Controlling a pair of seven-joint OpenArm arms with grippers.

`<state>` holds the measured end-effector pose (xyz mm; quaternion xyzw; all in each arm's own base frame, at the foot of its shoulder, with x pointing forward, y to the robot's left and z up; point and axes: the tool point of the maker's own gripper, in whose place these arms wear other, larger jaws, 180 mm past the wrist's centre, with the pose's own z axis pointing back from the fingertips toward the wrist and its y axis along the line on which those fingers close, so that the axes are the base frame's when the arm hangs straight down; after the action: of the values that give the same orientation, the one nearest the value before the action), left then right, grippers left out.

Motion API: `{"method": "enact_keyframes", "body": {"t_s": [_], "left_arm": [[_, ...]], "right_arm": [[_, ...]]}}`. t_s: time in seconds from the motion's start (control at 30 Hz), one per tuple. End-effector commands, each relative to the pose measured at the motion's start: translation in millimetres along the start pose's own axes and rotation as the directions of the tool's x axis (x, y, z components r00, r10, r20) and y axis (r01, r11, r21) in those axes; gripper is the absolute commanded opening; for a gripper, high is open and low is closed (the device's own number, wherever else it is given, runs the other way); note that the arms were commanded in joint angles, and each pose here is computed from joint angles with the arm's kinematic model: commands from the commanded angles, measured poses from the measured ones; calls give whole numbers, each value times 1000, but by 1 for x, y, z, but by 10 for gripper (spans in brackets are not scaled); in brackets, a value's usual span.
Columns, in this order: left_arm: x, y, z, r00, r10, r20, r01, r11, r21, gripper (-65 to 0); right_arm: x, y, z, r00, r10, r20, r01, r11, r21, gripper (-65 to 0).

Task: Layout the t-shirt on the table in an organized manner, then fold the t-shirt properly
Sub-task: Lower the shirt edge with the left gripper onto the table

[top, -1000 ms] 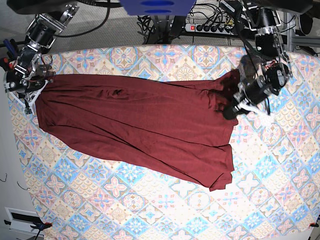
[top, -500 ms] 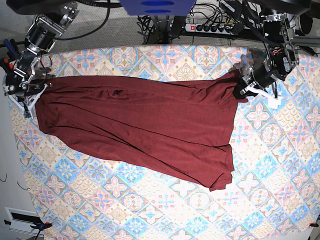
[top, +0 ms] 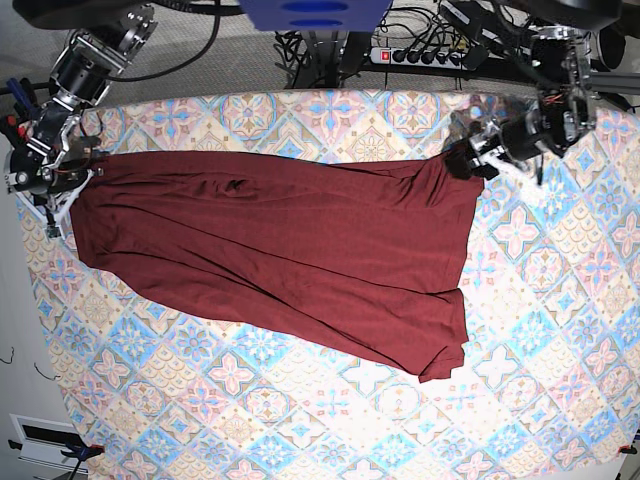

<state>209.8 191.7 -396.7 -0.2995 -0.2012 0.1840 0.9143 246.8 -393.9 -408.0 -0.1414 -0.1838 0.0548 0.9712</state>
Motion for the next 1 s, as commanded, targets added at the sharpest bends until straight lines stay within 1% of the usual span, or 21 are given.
{"method": "enact_keyframes", "body": {"t_s": [0.0, 0.07, 0.2, 0.3, 0.37, 0.5, 0.6, 0.73, 0.8, 0.97], "left_arm": [[7, -7, 5, 1000, -15, 20, 16, 1000, -27, -265], [8, 2, 13, 1000, -11, 24, 11, 1000, -5, -240], [16, 12, 21, 998, 6, 58, -7, 1000, 22, -235], [16, 13, 21, 998, 5, 57, -7, 1000, 24, -235], [16, 14, 20, 998, 5, 60, -6, 1000, 28, -235], [17, 16, 12, 998, -14, 62, 10, 998, 64, -235], [12, 25, 8, 998, -28, 58, 21, 993, 117, -235], [0, 36, 0, 999, -5, 36, 0, 988, 153, -234], [-6, 34, -8, 1000, 16, 27, -20, 990, 141, -234], [-16, 19, -27, 1000, 5, -23, -2, 995, 102, -239]], "right_arm": [[13, -15, 8, 999, -2, 39, 3, 999, -33, -546], [13, -15, 8, 999, -2, 39, 3, 999, -33, -546], [13, -15, 8, 999, -3, 38, 4, 999, -32, -546], [13, -15, 8, 999, -3, 38, 4, 999, -32, -546], [13, -15, 8, 999, -3, 38, 4, 999, -32, -546], [13, -15, 8, 999, -3, 38, 4, 999, -32, -546], [13, -15, 8, 999, -3, 38, 4, 999, -32, -546], [13, -15, 8, 999, -3, 38, 4, 999, -32, -546], [13, -15, 8, 999, -3, 38, 4, 999, -32, -546], [14, -16, 9, 999, -1, 41, 2, 999, -36, -546]]}}
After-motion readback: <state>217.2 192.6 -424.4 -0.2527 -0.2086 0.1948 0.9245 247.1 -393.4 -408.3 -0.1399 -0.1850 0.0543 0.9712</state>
